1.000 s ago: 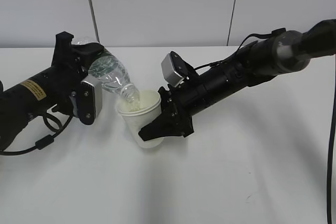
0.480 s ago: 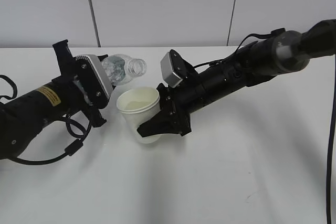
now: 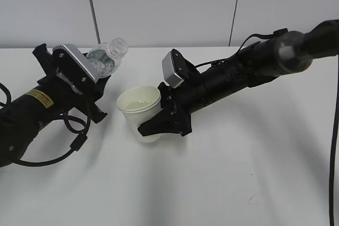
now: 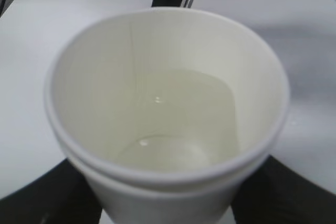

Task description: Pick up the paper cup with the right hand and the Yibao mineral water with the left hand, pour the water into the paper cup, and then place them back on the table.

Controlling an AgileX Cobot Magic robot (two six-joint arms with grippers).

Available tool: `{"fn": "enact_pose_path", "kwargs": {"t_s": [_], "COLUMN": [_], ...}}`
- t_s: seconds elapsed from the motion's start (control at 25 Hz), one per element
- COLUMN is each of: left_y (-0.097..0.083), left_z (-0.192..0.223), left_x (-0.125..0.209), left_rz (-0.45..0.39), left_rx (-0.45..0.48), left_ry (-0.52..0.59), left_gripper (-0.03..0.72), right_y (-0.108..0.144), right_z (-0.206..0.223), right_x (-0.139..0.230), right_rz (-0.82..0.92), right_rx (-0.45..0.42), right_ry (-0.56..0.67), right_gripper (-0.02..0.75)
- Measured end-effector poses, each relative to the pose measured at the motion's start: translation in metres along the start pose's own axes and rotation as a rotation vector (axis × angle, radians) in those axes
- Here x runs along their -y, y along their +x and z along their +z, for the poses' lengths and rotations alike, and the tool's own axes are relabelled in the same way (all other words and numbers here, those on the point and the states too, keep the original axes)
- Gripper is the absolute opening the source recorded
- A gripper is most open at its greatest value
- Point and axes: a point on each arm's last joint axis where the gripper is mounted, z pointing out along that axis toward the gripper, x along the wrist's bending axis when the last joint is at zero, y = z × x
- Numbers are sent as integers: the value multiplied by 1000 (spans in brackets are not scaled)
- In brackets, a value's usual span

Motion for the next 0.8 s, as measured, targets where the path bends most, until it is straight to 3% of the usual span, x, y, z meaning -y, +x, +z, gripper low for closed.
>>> {"fn": "enact_pose_path", "kwargs": {"t_s": [0.36, 0.8], "left_y": [-1, -8], "left_z": [0, 0], "left_x": [1, 1], "left_rz": [-415, -578], "left_rx": [4, 83], "left_ry": [6, 30], "left_gripper": [380, 376], "right_y": [-13, -34], "right_z": [-19, -88], "right_x": [9, 24], "right_rz": [32, 97], "right_rx": [79, 225], "right_ry": [-22, -48], "right_gripper": [468, 468]}}
